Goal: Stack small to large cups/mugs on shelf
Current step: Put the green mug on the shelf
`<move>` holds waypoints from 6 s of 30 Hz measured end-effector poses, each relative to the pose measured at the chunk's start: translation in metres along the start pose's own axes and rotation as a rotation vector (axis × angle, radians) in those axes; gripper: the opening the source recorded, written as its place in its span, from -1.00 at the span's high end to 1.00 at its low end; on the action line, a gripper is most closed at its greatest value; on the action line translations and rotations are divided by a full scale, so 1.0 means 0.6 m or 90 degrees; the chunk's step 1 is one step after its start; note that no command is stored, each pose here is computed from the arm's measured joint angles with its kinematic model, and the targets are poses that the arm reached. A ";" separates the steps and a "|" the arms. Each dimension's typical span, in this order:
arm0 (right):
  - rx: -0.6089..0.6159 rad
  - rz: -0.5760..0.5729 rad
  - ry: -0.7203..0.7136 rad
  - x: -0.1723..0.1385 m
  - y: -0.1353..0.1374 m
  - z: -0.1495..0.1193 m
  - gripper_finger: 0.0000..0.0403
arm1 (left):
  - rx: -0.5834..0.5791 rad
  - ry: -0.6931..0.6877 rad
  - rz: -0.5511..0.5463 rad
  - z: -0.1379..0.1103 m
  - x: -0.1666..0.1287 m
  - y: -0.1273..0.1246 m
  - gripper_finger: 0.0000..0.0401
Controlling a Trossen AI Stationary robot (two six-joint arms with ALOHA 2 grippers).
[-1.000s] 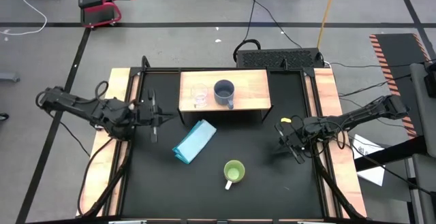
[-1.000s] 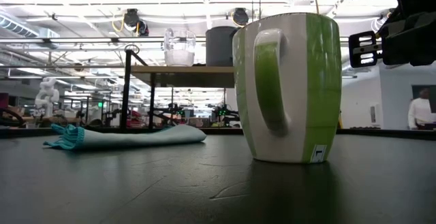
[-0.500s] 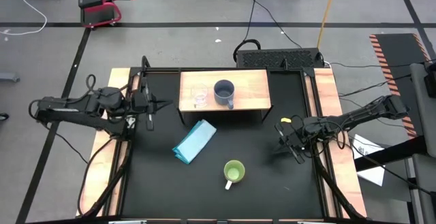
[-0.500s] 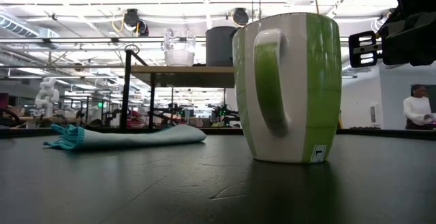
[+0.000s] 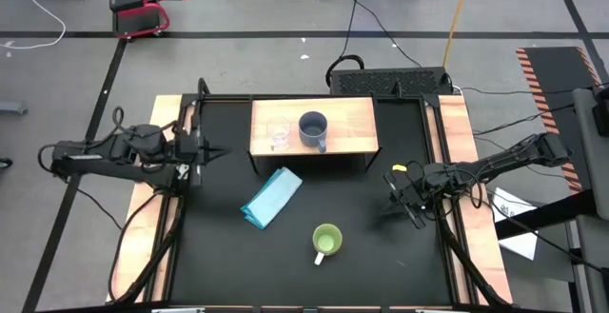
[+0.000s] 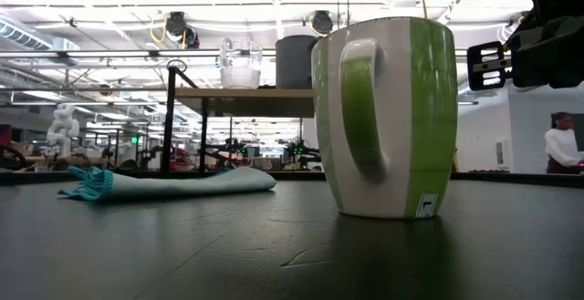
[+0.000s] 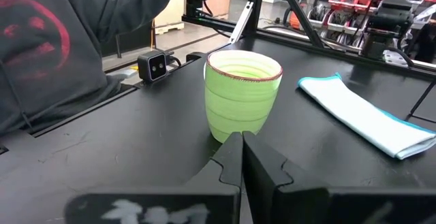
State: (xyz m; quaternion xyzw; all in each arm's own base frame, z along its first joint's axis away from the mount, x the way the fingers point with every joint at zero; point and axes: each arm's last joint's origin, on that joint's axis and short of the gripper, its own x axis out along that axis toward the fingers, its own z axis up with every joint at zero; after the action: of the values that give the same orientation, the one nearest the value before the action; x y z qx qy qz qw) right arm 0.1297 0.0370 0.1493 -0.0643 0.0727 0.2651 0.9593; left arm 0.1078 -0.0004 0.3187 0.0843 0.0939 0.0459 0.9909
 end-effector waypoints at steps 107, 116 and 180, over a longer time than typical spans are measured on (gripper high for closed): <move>-0.027 0.000 0.143 0.170 -0.028 0.145 1.00 | -0.042 0.003 -0.133 -0.262 0.064 -0.069 0.99; 0.026 -0.003 0.143 0.176 -0.034 0.180 1.00 | -0.042 0.003 -0.133 -0.262 0.064 -0.069 0.87; 0.140 0.014 0.403 0.266 -0.087 0.209 0.03 | -0.057 0.019 -0.135 -0.265 0.064 -0.069 0.88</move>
State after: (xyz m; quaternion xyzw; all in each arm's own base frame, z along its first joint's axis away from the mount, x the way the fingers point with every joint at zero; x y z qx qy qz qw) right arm 0.3055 0.0922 0.2491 -0.0386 0.3961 0.2325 0.8875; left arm 0.1175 -0.0120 0.1505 0.0291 0.1150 -0.0539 0.9915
